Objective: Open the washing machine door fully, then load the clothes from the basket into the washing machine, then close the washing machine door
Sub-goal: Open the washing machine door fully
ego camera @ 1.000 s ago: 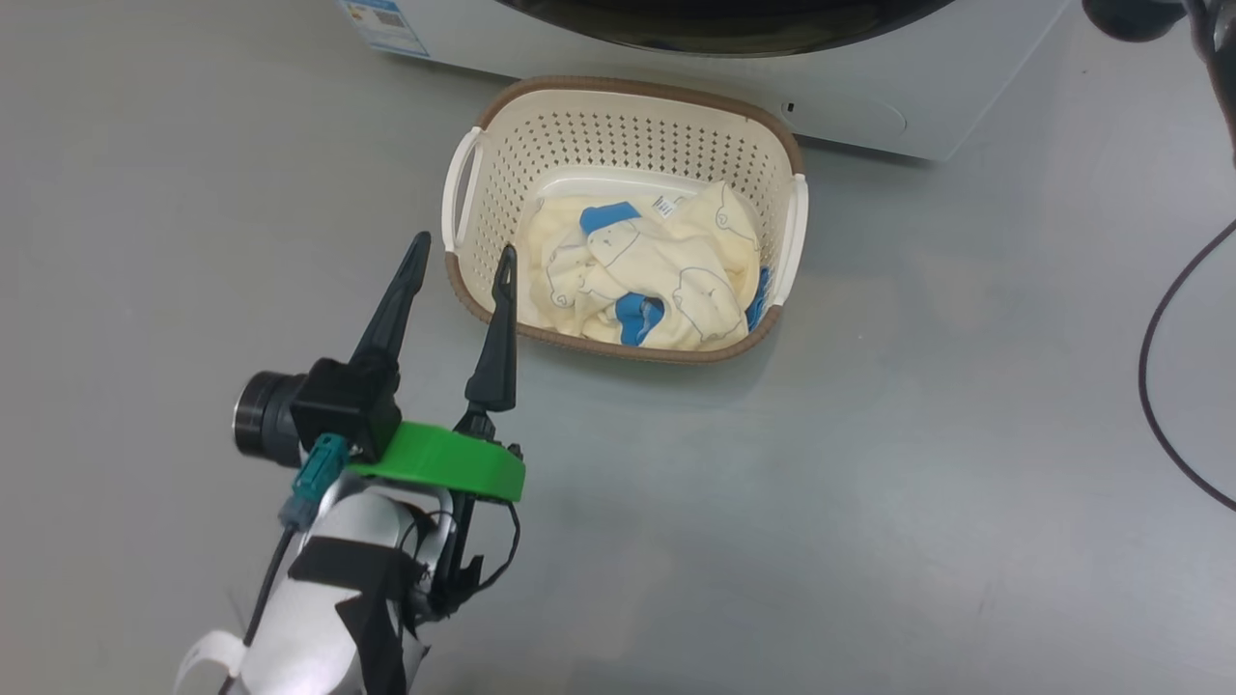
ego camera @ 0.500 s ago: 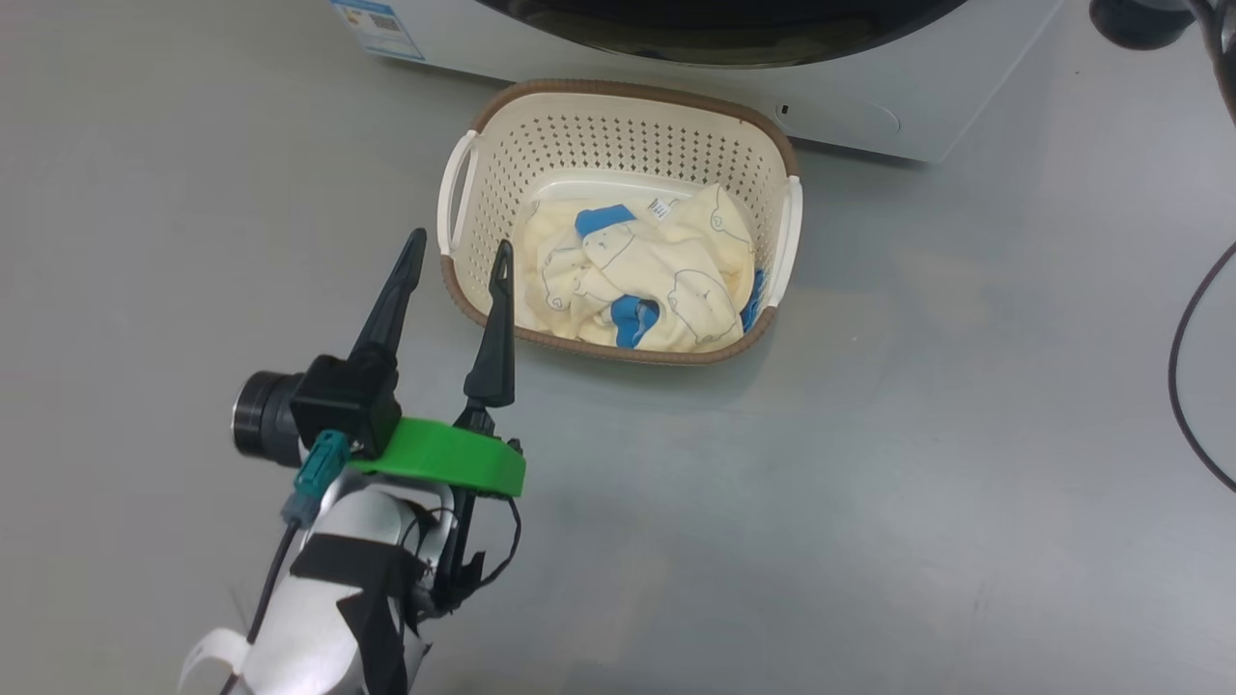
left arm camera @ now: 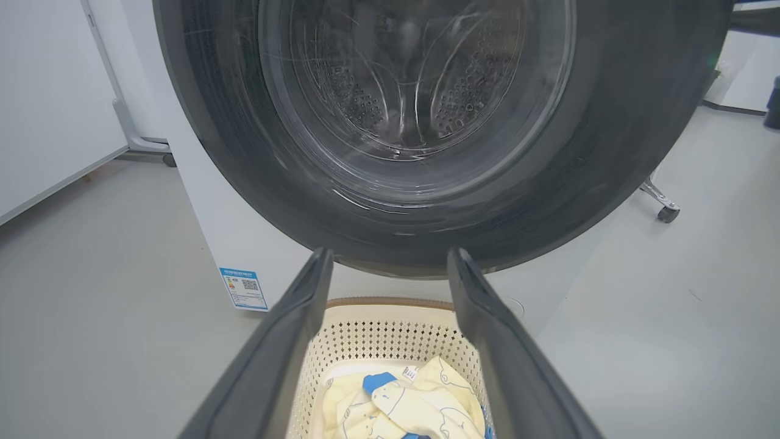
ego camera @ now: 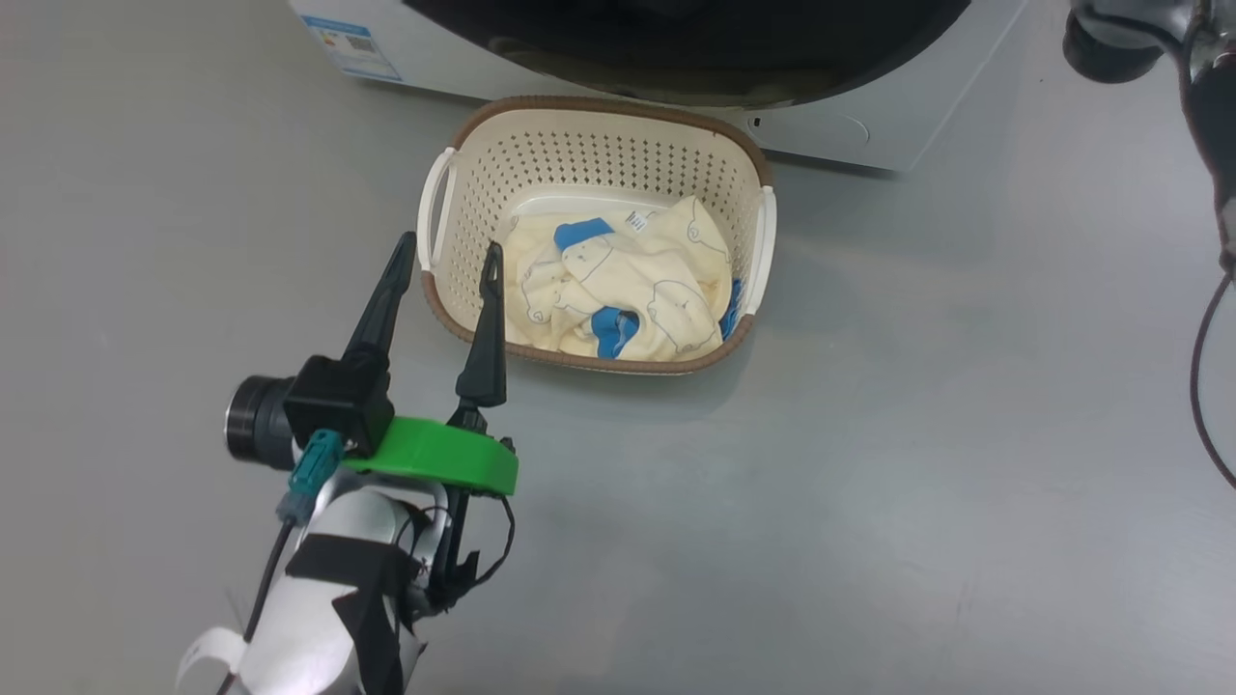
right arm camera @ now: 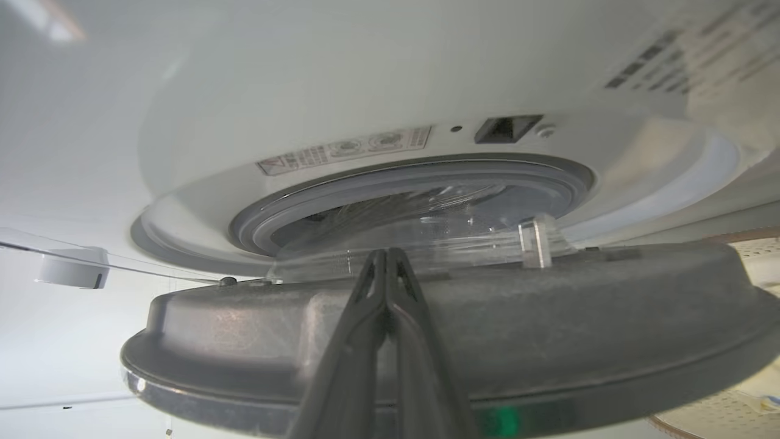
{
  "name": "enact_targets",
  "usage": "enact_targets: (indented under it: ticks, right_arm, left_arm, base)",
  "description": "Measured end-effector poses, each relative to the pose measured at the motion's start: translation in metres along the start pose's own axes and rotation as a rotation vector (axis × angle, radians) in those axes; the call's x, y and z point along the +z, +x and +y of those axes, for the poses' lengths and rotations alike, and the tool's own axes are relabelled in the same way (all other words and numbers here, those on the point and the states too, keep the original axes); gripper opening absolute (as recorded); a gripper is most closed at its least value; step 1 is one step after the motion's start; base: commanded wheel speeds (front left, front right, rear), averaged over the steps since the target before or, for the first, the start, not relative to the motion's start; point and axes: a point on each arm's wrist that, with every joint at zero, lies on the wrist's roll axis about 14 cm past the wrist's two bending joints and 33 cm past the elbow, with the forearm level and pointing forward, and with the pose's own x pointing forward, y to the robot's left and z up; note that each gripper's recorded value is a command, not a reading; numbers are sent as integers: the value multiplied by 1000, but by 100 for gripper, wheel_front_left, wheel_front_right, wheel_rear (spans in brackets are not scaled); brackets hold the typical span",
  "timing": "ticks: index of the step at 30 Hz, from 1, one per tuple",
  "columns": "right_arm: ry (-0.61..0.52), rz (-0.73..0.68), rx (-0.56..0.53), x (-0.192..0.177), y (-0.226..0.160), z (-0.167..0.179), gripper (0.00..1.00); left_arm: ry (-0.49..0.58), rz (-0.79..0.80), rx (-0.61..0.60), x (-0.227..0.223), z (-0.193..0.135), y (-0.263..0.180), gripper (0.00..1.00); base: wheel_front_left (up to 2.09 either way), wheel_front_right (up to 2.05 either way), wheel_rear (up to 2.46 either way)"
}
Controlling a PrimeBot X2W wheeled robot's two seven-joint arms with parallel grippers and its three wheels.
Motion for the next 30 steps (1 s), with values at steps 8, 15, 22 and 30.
enact_targets:
  ticks: [8, 15, 22, 30]
  right_arm:
    - [-32, 126, -15, -38, -7, -11, 0]
    - [-30, 203, -2, -64, -18, -18, 0]
    - [-18, 303, 79, -99, -35, -12, 0]
    - [-24, 397, 144, -142, -49, -5, 0]
  left_arm:
    - [-2, -9, 7, 4, 0, 0, 100]
    - [-1, 0, 8, 1, -1, -3, 100]
    - [-4, -11, 5, 6, -4, -5, 100]
    - [2, -6, 2, 4, -6, -7, 100]
  base:
    - [0, 0, 0]
    - [0, 0, 0]
    - [0, 0, 0]
    - [0, 0, 0]
